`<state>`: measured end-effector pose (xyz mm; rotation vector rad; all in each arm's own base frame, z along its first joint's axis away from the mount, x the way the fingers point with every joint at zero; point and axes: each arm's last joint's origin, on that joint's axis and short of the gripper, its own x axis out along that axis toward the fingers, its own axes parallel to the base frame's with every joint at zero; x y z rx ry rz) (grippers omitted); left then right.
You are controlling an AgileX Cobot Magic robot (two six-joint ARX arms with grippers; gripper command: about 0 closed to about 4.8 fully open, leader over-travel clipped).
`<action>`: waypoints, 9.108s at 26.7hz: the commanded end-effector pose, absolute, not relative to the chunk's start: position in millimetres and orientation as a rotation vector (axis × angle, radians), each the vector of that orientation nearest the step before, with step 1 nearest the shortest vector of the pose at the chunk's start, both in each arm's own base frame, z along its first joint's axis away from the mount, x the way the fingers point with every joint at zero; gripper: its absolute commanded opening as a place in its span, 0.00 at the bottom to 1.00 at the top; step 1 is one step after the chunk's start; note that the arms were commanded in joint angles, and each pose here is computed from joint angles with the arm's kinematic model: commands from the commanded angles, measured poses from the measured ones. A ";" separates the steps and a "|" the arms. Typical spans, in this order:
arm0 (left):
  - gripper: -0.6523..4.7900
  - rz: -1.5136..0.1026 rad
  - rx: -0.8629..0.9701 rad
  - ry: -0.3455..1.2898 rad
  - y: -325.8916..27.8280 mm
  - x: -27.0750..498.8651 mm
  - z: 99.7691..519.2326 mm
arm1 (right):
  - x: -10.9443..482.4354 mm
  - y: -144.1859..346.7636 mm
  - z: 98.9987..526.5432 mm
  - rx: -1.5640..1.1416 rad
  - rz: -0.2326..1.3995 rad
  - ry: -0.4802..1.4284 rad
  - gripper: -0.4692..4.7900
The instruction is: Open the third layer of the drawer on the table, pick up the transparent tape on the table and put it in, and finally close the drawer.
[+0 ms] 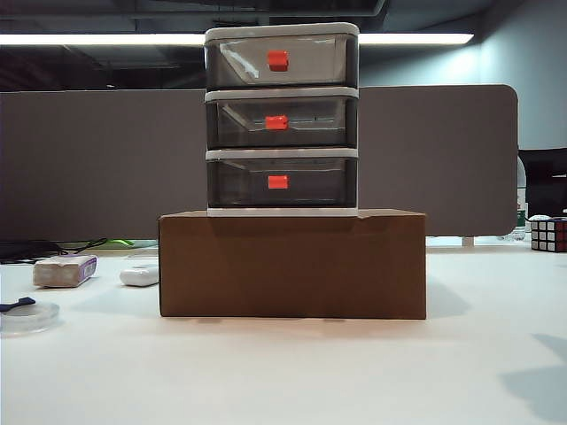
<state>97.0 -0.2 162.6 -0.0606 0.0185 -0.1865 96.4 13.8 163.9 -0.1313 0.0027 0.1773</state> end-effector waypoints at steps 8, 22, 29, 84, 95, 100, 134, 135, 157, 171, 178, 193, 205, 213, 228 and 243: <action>0.11 -0.195 -0.065 0.007 -0.4 96.7 165.3 | 96.6 13.8 163.6 -0.127 0.175 -0.009 0.08; 0.11 -0.774 -0.570 0.156 -59.9 76.8 172.7 | 87.9 34.5 179.6 0.187 0.678 -0.062 0.08; 0.11 -0.613 -0.343 0.072 -92.8 52.2 171.8 | 91.8 44.3 209.2 0.151 0.641 0.046 0.08; 0.61 -0.268 -0.177 0.014 -266.4 145.4 142.3 | 169.5 114.2 287.3 -0.165 0.930 0.075 0.08; 0.39 -0.266 -0.178 0.013 -266.5 145.6 142.6 | 169.5 114.2 287.2 -0.165 0.930 0.076 0.08; 0.32 -0.266 -0.178 0.013 -266.5 145.6 142.6 | 169.5 114.2 287.2 -0.165 0.930 0.076 0.08; 0.11 -0.096 -0.156 0.011 -269.7 103.5 136.8 | 206.2 137.9 256.8 -0.162 0.933 0.119 0.08; 0.11 -0.093 -0.160 0.010 -268.9 99.2 136.1 | 206.6 138.1 256.5 -0.162 0.933 0.118 0.08; 0.64 -0.241 -0.192 0.004 -253.8 10.4 149.1 | 207.7 138.6 255.6 -0.138 0.925 0.130 0.08; 0.45 -0.166 -0.255 -0.170 -129.1 58.5 208.9 | 202.3 137.0 257.8 -0.125 0.983 0.147 0.08; 0.45 -0.234 -0.194 0.010 -97.0 92.6 200.4 | 202.3 137.0 257.8 -0.108 0.981 0.156 0.08; 0.39 -0.264 -0.400 0.448 -2.6 142.1 165.5 | 202.3 137.0 257.0 -0.108 0.980 0.165 0.08; 0.55 -0.510 0.062 0.390 -12.0 148.1 138.8 | 201.6 136.5 252.6 -0.112 0.979 0.211 0.08; 0.81 -0.472 0.226 0.417 -13.3 159.0 125.7 | 200.6 136.0 248.8 -0.113 0.983 0.254 0.08; 0.83 -0.578 0.206 0.503 -22.8 191.6 98.2 | 200.5 135.9 248.3 -0.114 0.983 0.260 0.08; 0.83 -0.521 0.190 0.577 -29.3 195.4 91.1 | 200.5 135.7 248.6 -0.114 0.982 0.258 0.08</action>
